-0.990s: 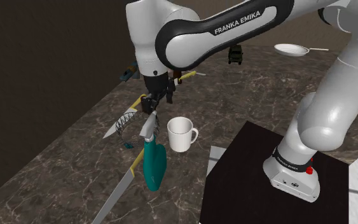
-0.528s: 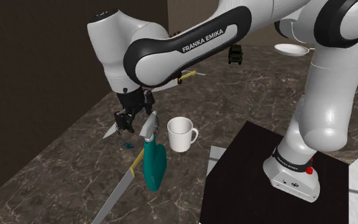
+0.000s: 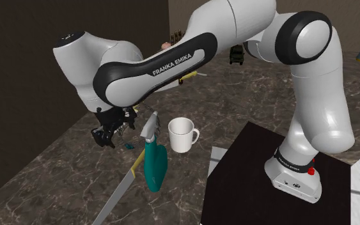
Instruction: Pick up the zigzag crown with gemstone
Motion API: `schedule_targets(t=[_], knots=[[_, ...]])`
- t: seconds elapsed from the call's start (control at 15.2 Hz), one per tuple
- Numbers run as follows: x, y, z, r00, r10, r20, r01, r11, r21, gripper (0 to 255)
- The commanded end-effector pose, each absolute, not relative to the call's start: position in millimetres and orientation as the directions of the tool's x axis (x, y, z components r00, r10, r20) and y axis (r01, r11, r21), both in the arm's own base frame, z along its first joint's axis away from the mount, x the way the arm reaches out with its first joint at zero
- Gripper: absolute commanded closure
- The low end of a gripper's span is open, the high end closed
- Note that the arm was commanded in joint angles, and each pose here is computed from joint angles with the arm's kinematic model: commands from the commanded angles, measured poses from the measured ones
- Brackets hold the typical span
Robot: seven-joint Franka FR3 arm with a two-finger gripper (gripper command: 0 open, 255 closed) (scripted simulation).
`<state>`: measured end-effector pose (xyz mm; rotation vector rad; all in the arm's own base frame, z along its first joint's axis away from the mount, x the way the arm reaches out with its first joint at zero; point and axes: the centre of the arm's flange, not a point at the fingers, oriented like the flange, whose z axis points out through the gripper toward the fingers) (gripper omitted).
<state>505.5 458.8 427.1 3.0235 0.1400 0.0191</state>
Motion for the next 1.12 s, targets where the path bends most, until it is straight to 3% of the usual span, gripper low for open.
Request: schedule_targets(t=[0.0,0.33,0.4,1.06], knots=[[506,460,416,0.996,0.092,0.008,0.091,-0.989,0.115,0],[506,460,397,0.996,0.092,0.008,0.091,-0.989,0.115,0],[506,460,396,0.996,0.092,0.008,0.091,-0.989,0.115,255],[506,460,402,0.996,0.092,0.008,0.091,-0.989,0.115,255]])
